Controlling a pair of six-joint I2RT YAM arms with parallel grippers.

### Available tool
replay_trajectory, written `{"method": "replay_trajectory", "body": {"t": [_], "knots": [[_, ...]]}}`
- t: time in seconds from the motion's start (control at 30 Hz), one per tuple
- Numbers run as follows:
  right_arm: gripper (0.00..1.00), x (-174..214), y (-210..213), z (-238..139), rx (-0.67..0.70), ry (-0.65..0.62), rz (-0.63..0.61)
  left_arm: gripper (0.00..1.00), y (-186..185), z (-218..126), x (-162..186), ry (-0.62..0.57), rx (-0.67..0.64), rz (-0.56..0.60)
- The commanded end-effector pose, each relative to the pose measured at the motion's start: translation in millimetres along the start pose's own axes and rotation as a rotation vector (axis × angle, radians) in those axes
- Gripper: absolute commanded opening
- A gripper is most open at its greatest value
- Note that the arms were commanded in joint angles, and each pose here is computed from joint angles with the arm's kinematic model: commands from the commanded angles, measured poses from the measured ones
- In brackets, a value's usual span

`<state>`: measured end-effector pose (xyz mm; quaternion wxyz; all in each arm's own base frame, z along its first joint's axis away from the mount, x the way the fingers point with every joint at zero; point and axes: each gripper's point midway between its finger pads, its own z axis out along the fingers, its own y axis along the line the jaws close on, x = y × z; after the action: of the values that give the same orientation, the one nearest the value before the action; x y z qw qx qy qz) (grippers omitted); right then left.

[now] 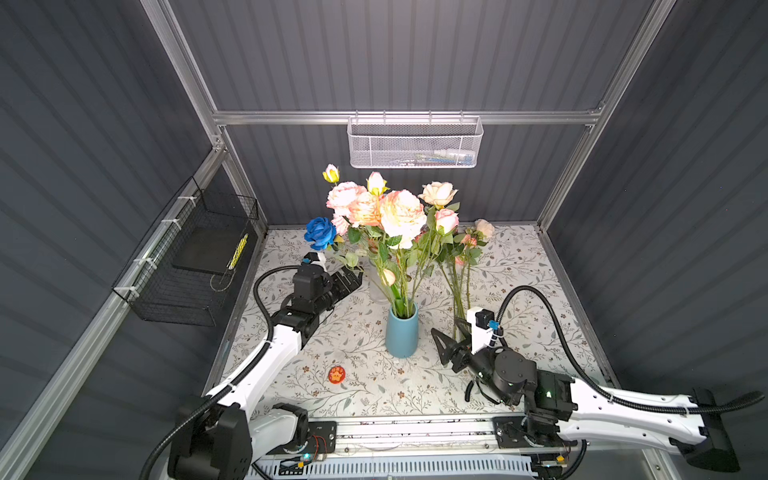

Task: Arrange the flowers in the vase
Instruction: 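Draw the right gripper back while the left gripper reaches to the glass vase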

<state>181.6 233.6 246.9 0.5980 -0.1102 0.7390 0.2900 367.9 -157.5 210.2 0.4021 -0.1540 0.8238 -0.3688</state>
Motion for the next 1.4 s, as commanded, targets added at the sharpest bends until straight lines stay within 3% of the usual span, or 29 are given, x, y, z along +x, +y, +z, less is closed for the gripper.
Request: {"method": "replay_trajectory", "body": {"t": [0.0,0.37,0.47,0.6,0.73,0.9,1.37], "knots": [[0.8,5.2,-8.9,-3.1,0.033,0.009,0.006,0.96,-32.8,14.8,-21.3,-0.023,0.11,0.042],[0.8,6.3,-20.0,-10.5,0.058,0.006,0.023,0.86,-25.1,59.3,-21.0,0.061,0.069,0.087],[0.8,8.2,-21.4,-10.9,0.061,0.009,0.026,0.77,-20.4,68.0,-16.3,0.092,0.056,0.095],[0.8,11.1,-24.8,-11.6,0.071,0.01,0.027,0.58,-13.7,71.9,-14.3,0.102,0.027,0.094],[0.8,13.8,-28.1,-12.6,0.081,0.013,0.028,0.52,-9.1,72.6,-11.0,0.119,0.005,0.096],[0.81,14.4,-32.8,-15.1,0.091,0.004,0.035,0.35,1.4,63.9,-7.3,0.13,-0.058,0.09],[0.81,16.2,-39.4,-17.3,0.11,-0.006,0.038,0.0,14.2,22.9,5.7,0.141,-0.147,0.041]]}}
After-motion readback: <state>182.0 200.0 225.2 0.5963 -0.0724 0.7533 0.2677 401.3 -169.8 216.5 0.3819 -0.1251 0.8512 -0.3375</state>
